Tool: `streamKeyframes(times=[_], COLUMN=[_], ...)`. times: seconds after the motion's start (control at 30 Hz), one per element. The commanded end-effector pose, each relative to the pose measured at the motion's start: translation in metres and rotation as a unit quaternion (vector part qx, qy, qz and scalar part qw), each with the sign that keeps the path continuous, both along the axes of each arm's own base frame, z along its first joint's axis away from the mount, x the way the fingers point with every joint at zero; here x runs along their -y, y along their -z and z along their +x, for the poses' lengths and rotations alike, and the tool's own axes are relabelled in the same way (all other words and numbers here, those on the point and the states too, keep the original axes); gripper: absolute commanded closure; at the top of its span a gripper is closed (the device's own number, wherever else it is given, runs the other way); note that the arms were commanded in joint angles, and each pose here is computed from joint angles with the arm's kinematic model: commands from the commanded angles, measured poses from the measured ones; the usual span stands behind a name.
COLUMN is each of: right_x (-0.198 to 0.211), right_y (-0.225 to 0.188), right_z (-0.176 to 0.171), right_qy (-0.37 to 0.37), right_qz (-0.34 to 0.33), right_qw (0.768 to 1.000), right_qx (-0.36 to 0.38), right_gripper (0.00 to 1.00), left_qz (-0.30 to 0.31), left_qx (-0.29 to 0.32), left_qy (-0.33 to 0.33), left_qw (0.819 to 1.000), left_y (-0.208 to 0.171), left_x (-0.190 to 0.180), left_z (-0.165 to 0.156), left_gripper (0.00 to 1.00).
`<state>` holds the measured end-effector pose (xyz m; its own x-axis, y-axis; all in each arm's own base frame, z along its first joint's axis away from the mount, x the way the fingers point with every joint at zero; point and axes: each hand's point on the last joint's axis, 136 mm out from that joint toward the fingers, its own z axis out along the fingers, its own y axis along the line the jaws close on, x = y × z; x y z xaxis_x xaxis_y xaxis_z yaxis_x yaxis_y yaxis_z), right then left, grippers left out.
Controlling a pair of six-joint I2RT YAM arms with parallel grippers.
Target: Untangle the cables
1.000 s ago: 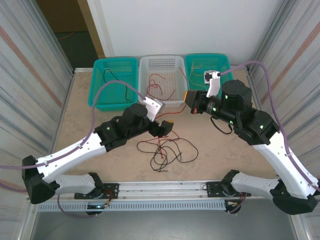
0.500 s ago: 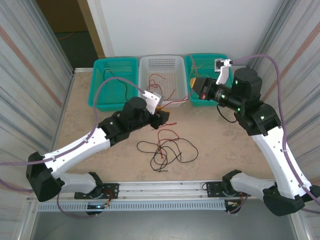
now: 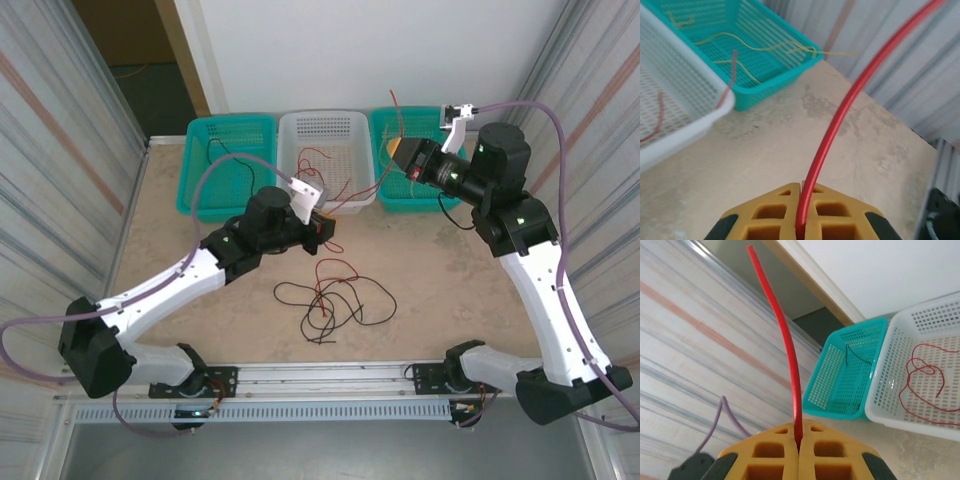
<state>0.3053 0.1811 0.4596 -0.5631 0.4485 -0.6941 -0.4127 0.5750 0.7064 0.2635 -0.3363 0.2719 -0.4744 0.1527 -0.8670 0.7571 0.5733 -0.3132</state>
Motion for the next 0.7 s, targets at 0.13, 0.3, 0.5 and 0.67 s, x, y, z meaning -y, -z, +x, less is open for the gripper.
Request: streamKeyframes(times=[0.13, 0.3, 0.5, 0.67], right_x=[0.005, 0.006, 0.001, -0.008], right_y=[0.018, 0.036, 0.048, 0.054], right_z=[0.037, 0.052, 0.062, 0.046], right_qy=[0.031, 0.042, 0.027, -0.009], right_qz=[0.004, -0.007, -0.013, -0.023], right_qw=[0.999, 0.997, 0.995, 0.996], right_qx=[-0.039, -0.065, -0.092, -0.082], right_gripper=[1.00, 1.00, 0.76, 0.51], left_qz=[0.004, -0.014, -0.119, -0.192], left_qx=[-0.030, -0.055, -0.089, -0.105], left_qy=[0.142, 0.200, 0.148, 0.044], left_qw=[0.989, 0.978, 0.978, 0.975], left_y=[0.010, 0.006, -0.028, -0.065], left_x=[0.036, 0.043, 0.011, -0.021], left_z=[-0.050, -0.067, -0.037, 0.010], left_gripper=[1.00, 1.00, 1.00, 1.00])
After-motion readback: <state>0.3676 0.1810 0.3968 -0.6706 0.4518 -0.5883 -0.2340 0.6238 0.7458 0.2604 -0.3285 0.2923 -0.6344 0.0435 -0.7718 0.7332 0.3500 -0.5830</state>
